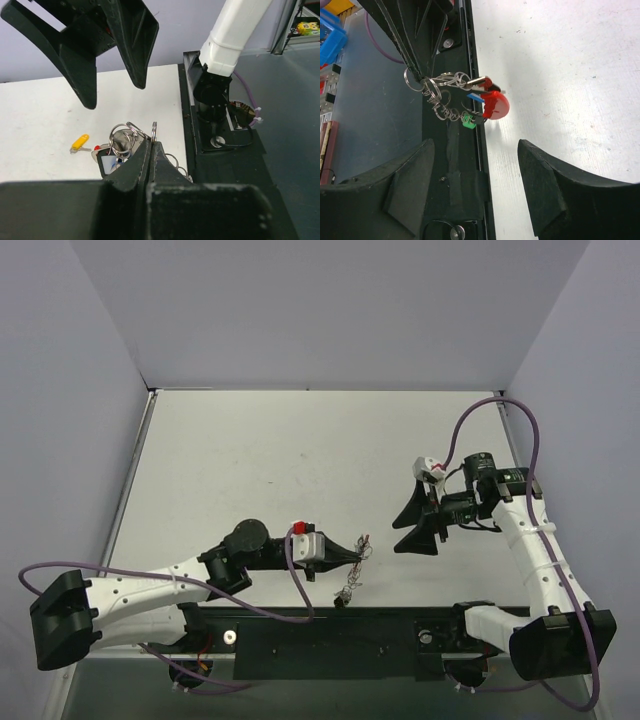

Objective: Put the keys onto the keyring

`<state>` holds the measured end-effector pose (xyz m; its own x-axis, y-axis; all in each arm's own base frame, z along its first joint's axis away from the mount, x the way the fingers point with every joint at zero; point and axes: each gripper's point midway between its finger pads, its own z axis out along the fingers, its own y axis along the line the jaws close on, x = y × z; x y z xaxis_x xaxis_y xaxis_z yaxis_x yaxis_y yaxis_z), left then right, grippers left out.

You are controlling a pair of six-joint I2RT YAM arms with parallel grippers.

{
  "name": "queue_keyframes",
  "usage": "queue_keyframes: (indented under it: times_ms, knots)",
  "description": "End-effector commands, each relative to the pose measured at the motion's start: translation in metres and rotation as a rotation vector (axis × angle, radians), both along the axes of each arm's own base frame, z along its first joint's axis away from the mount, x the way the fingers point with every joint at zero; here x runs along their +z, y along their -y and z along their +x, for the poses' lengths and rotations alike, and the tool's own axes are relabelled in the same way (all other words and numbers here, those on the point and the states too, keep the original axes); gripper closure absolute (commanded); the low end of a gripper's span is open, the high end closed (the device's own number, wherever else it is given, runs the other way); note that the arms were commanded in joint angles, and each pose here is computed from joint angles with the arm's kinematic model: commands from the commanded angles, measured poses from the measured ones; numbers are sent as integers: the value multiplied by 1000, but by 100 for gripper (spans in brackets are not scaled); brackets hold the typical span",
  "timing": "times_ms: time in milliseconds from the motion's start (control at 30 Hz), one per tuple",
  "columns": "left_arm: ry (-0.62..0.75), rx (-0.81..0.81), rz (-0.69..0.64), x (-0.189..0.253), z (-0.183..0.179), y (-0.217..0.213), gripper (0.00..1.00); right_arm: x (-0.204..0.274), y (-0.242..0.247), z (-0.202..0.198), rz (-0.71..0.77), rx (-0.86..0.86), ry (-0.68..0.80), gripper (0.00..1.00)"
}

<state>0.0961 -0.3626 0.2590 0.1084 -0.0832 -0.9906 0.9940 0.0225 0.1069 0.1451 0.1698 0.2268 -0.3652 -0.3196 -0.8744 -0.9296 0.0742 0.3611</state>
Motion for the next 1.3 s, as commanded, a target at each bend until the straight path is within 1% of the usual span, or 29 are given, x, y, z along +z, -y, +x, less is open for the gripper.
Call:
queue_keyframes:
  times_ms: [0, 33, 67, 167, 267, 533, 567, 733, 767, 800, 833, 867, 900, 933, 967, 1000, 1033, 1067, 1167, 1267]
  knots:
    - [8, -70, -109, 42, -8, 3, 100, 17, -4, -6, 69, 8, 41, 37]
    - [11, -70, -113, 45, -7, 3, 100, 18, -4, -7, 70, 11, 44, 37]
    - [-20, -71, -113, 44, -6, 2, 100, 17, -4, -8, 69, 15, 36, 37]
    - [-42, -87, -127, 46, -5, 2, 100, 16, -6, -11, 67, 35, 55, 37]
    - [-97, -108, -154, 48, -4, 2, 100, 14, -6, -13, 66, 44, 49, 37]
    - [-223, -131, -174, 57, 5, -4, 100, 9, -4, -7, 55, 32, 47, 37]
    - [-241, -121, -173, 57, 11, -6, 100, 9, -3, -7, 53, 28, 47, 37]
    - [-340, -147, -140, 57, 15, -7, 100, 14, -1, -5, 19, 40, 83, 36]
    - [-364, -142, -115, 51, 16, -7, 100, 13, 0, -12, -8, 63, 72, 37]
    - [-367, -142, -114, 54, 17, -6, 100, 13, 2, -9, -45, 93, 126, 37]
    - [-378, -141, -108, 54, 18, -6, 100, 15, 2, -22, -67, 135, 105, 37]
    - [-378, -156, -104, 55, 16, -7, 100, 16, 4, -19, -101, 175, 164, 36]
    - [-376, -170, -116, 57, 14, -8, 100, 18, 4, -33, -118, 225, 137, 36]
    - [-366, -193, -124, 60, 10, -9, 100, 22, 4, -31, -127, 262, 182, 36]
    - [-365, -211, -151, 66, 9, -11, 100, 27, 3, -42, -128, 295, 155, 36]
    - [-360, -250, -148, 68, 3, -12, 100, 33, 2, -41, -118, 314, 174, 36]
    - [-360, -280, -166, 75, 1, -14, 100, 36, 0, -43, -112, 318, 162, 36]
    - [-354, -317, -157, 76, -4, -15, 100, 40, -1, -42, -108, 305, 146, 36]
    - [-330, -437, -160, 83, -21, -20, 100, 45, -1, -41, -104, 293, 152, 36]
    - [-289, -495, -171, 89, -30, -25, 100, 48, 0, -41, -91, 268, 162, 36]
